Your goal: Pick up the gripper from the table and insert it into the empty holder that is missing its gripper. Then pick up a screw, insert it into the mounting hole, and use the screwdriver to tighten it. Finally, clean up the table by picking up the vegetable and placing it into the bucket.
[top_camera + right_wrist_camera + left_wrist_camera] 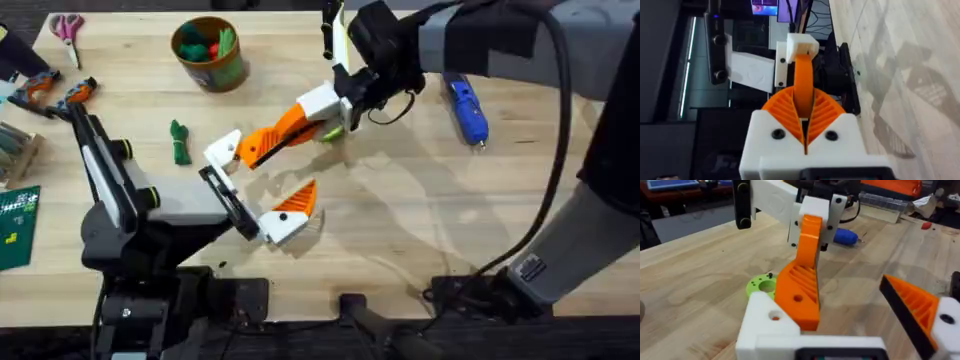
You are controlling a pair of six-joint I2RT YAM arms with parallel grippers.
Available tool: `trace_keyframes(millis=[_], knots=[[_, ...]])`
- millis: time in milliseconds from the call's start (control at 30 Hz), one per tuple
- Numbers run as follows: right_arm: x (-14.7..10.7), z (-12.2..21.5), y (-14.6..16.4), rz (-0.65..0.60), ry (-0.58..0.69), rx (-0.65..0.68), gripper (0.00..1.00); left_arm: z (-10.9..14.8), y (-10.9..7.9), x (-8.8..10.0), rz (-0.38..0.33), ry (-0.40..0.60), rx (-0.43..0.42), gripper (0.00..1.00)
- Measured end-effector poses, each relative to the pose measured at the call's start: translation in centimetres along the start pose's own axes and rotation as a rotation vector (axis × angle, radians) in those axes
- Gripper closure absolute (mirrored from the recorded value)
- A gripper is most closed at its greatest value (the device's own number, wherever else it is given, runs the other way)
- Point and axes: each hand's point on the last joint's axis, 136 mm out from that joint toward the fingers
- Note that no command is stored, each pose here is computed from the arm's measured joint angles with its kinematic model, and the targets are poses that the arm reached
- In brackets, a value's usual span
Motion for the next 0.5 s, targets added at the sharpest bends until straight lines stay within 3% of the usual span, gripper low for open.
trace_keyframes(millis=[500], knots=[[0.23,-0.23,0.14,-0.029,0.002,0.001,0.99,0.0,0.08,-0.02,0.0,0.001,0.005,0.024]])
Point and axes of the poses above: each hand's point on the last joint's axis, 136 mm out from that joint toward the fingers, its own z axis back along the fingers, its own y axis along the line the jaws close on, x = y × z, and after that the axes turned 12 degrees about -z, right-handed
